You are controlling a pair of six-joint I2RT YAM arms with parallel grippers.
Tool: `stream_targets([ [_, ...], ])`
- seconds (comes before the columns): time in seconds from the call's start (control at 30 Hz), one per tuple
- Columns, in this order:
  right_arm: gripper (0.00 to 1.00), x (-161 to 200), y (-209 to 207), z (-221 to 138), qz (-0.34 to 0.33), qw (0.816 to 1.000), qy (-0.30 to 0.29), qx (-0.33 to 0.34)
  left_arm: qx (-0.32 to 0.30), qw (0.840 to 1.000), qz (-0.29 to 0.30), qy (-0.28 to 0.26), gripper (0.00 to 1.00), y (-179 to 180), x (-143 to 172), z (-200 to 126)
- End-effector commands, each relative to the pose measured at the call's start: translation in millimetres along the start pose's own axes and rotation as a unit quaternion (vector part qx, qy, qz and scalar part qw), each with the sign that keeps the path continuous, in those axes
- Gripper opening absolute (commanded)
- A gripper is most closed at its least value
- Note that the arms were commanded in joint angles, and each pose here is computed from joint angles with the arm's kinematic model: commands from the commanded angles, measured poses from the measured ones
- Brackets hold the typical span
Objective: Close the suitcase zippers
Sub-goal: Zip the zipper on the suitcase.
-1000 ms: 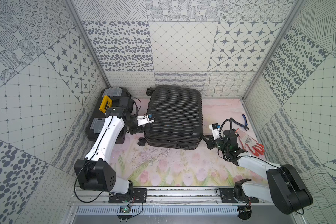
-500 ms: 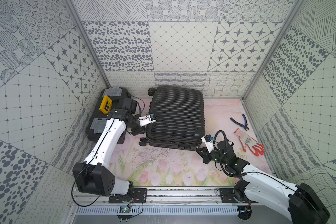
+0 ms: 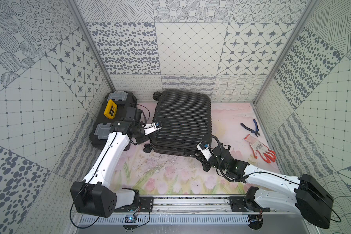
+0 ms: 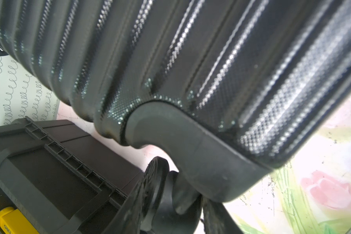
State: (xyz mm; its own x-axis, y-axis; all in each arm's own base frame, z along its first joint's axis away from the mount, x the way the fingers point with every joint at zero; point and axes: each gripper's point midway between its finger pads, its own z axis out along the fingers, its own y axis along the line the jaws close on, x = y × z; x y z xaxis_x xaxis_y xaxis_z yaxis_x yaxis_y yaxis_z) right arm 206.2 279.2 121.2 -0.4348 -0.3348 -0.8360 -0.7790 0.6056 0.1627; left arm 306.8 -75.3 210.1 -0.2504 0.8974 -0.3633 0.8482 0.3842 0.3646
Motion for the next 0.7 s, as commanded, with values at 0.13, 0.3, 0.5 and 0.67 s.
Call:
stream_targets([
  [0.13, 0.00, -42, 78, -3, -0.098, 0.986, -0.043, -0.129, 0.163, 0.976, -0.129, -0.060, 0.15, -69, -21, -7],
  [0.3, 0.00, -57, 91, 8, -0.128, 0.983, -0.044, -0.122, 0.188, 0.970, -0.139, -0.069, 0.17, -80, -26, -13],
  [0.5, 0.00, -69, 123, 24, -0.154, 0.976, -0.046, -0.149, 0.212, 0.965, -0.138, -0.066, 0.18, -93, -29, -16],
  [0.67, 0.00, -87, 131, 27, -0.088, 0.979, -0.079, -0.168, 0.214, 0.966, -0.132, -0.058, 0.18, -102, -23, -15],
])
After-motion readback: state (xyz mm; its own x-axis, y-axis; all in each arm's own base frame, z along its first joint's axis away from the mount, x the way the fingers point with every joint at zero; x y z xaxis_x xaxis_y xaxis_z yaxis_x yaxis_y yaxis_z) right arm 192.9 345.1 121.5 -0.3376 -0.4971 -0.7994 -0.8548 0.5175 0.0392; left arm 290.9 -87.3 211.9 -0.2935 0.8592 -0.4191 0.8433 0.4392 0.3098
